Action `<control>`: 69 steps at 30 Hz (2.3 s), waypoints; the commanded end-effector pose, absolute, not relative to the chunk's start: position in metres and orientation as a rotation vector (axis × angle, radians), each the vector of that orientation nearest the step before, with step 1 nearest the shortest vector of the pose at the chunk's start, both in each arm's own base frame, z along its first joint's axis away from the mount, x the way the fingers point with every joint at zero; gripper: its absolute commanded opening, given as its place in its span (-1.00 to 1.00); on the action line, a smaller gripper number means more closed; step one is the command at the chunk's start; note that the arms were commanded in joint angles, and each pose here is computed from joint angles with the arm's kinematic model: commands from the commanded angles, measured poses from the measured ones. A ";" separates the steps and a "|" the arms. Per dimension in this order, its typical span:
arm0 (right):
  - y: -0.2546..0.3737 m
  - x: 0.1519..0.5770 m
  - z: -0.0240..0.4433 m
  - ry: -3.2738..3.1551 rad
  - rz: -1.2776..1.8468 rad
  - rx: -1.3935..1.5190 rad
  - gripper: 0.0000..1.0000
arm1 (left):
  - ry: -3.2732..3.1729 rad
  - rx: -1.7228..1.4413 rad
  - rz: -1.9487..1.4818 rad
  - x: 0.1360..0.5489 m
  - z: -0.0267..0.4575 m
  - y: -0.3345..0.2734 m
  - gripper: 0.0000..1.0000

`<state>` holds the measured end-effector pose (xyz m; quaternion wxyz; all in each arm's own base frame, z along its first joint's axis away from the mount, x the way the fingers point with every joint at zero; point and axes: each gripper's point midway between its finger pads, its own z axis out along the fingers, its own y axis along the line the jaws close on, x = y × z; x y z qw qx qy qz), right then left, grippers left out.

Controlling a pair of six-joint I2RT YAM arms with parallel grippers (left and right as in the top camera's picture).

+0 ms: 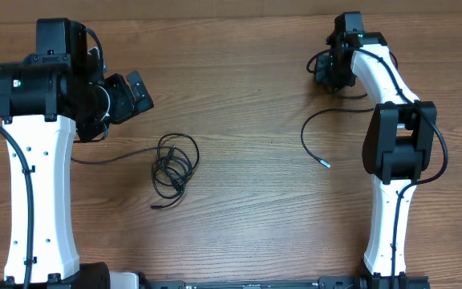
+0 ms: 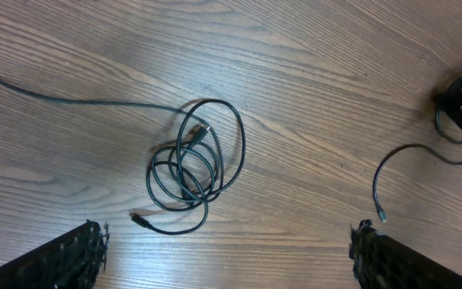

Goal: Untangle cables

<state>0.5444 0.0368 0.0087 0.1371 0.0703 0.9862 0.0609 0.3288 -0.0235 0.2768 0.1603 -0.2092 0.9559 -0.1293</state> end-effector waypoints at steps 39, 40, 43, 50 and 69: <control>-0.155 0.526 0.161 2.544 0.278 1.023 1.00 | 2.741 -0.610 -0.382 0.330 0.274 -0.026 0.99; -0.149 0.521 0.153 2.579 0.280 1.034 1.00 | 2.741 -0.610 -0.382 0.330 0.274 -0.026 0.99; -0.133 0.504 0.131 2.690 0.286 1.064 1.00 | 2.741 -0.610 -0.382 0.330 0.274 -0.026 0.99; -0.076 0.471 0.075 2.967 0.283 1.015 0.86 | 2.741 -0.610 -0.382 0.330 0.274 -0.026 0.99; -0.012 0.478 0.020 3.089 -0.006 0.500 0.33 | 2.741 -0.610 -0.382 0.330 0.274 -0.026 0.99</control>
